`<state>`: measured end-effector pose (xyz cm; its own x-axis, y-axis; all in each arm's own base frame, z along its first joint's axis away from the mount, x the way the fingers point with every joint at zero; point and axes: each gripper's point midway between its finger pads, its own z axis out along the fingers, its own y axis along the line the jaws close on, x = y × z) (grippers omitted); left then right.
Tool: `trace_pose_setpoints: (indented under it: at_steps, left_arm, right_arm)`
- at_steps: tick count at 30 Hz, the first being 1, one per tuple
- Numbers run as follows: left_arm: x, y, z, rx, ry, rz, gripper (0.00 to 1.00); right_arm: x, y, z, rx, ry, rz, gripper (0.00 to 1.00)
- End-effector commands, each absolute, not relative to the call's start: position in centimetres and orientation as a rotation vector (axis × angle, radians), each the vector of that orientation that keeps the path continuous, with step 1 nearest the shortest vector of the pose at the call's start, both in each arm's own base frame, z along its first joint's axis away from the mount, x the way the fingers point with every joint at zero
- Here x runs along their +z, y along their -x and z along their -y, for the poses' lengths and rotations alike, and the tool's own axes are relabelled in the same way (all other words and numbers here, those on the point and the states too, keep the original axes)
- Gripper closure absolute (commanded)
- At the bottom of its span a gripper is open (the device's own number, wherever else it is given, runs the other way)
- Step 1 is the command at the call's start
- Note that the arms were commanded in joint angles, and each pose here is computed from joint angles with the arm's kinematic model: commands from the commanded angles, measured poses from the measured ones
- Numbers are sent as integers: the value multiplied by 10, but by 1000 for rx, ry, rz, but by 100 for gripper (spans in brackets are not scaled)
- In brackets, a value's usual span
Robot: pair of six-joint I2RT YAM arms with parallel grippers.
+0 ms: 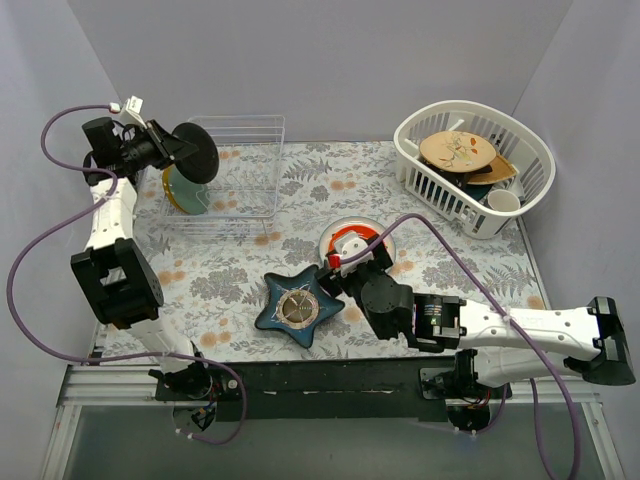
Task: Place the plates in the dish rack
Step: Insert the plate into the dish rack.
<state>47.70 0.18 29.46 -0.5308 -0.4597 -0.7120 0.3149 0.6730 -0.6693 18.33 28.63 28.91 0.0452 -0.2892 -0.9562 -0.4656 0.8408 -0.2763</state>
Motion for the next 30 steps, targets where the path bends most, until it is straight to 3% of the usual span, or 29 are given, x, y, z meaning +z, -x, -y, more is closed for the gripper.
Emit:
trace_pose_setpoints:
  at_steps: [1, 15, 30]
  left_arm:
    - [303, -493, -25, -844, 4, -1844, 100]
    - [226, -511, -48, -801, 70, -1956, 100]
    - [193, -512, -56, -738, 98, -2007, 100]
  right_arm:
    - [288, -190, -291, 221, 580, -1601, 13]
    - [268, -210, -289, 195, 603, -1684, 13]
    - [266, -214, -288, 207, 605, -1705, 13]
